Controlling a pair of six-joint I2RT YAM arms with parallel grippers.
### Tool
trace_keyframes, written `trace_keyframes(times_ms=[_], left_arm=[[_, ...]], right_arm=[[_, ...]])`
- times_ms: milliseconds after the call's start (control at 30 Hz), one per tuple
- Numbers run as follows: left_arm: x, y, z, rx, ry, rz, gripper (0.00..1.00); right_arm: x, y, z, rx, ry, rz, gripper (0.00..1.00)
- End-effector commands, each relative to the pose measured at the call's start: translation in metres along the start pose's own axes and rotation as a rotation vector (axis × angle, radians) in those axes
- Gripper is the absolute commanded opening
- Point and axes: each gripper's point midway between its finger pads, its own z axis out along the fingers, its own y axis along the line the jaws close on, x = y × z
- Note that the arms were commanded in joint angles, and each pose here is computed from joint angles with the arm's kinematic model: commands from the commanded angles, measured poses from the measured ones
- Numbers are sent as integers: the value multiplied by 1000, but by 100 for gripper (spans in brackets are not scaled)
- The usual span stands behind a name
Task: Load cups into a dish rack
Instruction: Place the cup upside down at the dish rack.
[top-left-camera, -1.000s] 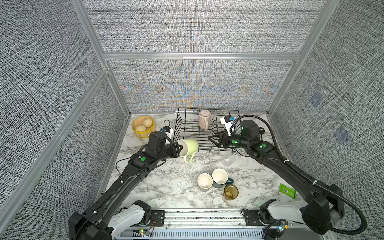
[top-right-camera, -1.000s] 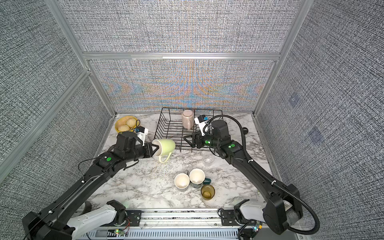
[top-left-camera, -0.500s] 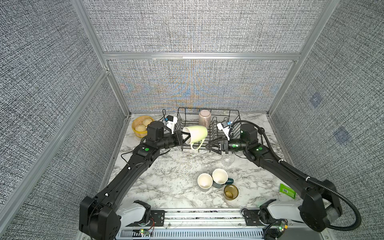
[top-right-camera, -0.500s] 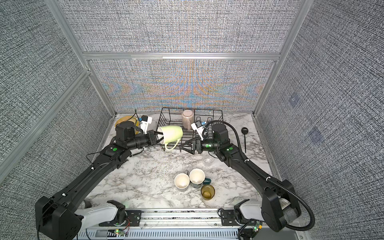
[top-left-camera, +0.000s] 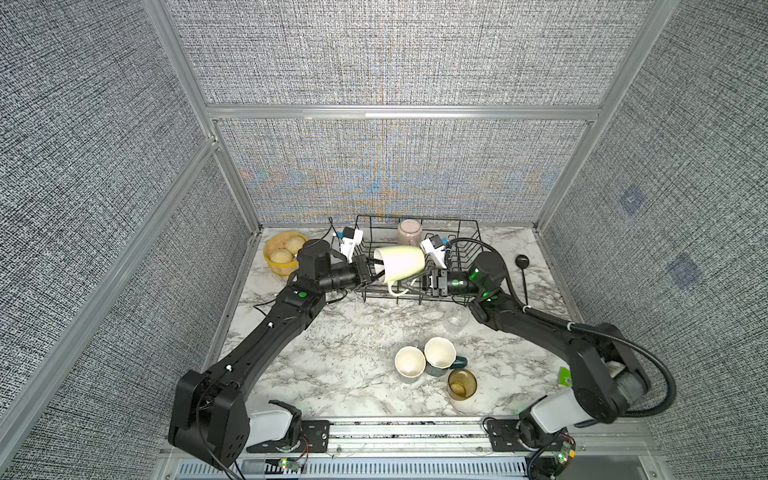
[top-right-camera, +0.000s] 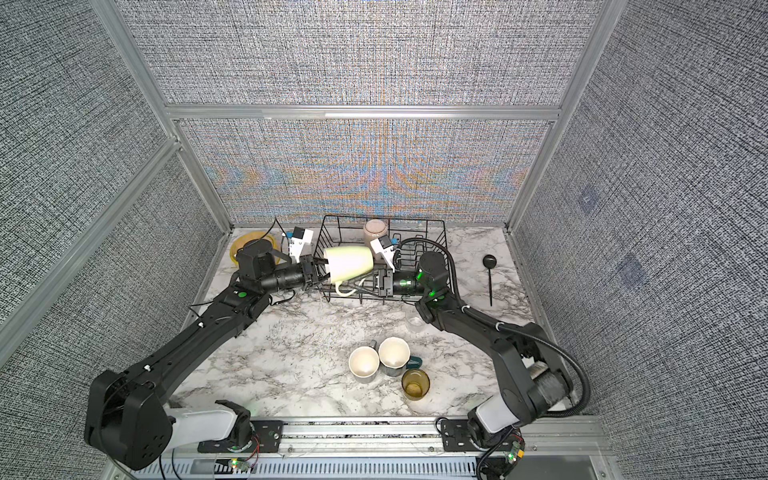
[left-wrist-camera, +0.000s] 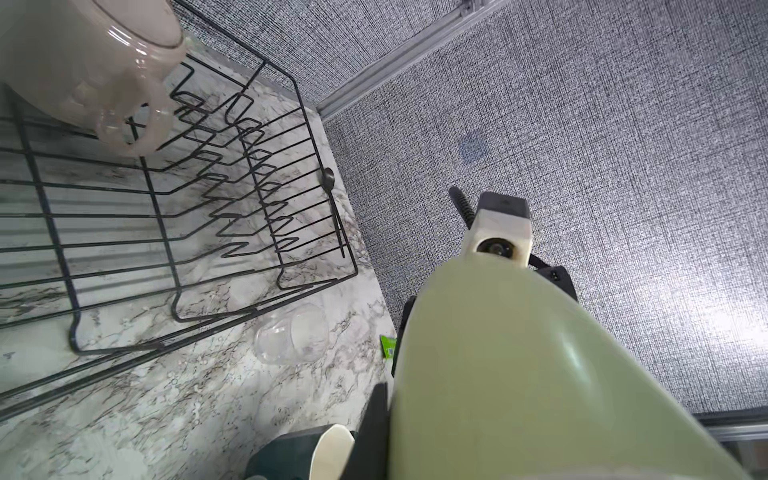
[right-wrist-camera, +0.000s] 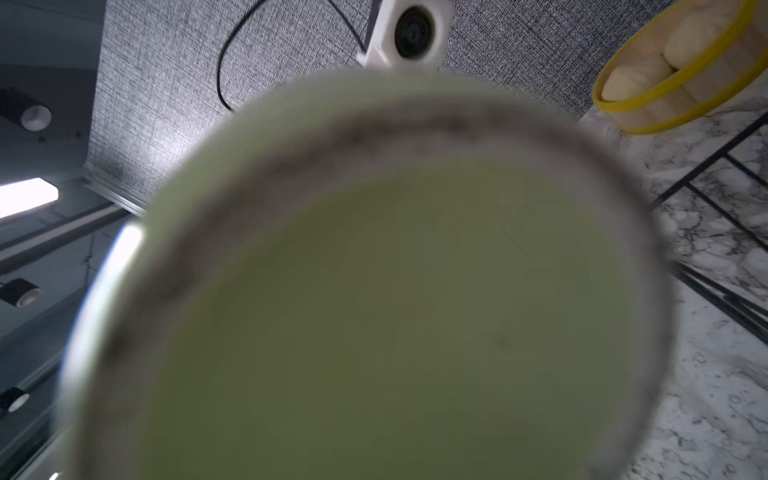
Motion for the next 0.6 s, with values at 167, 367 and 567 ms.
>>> trace_keyframes(times_ms=[167, 367, 567], left_arm=[[-2, -31, 0, 147, 12, 44, 0], [0, -24, 0, 99, 26, 52, 0], [1, -18, -1, 59, 30, 60, 27]], right_arm=[[-33, 15, 8, -141, -97, 68, 24], [-37, 13, 10, -141, -105, 62, 4], [-46, 4, 2, -118, -160, 63, 0]])
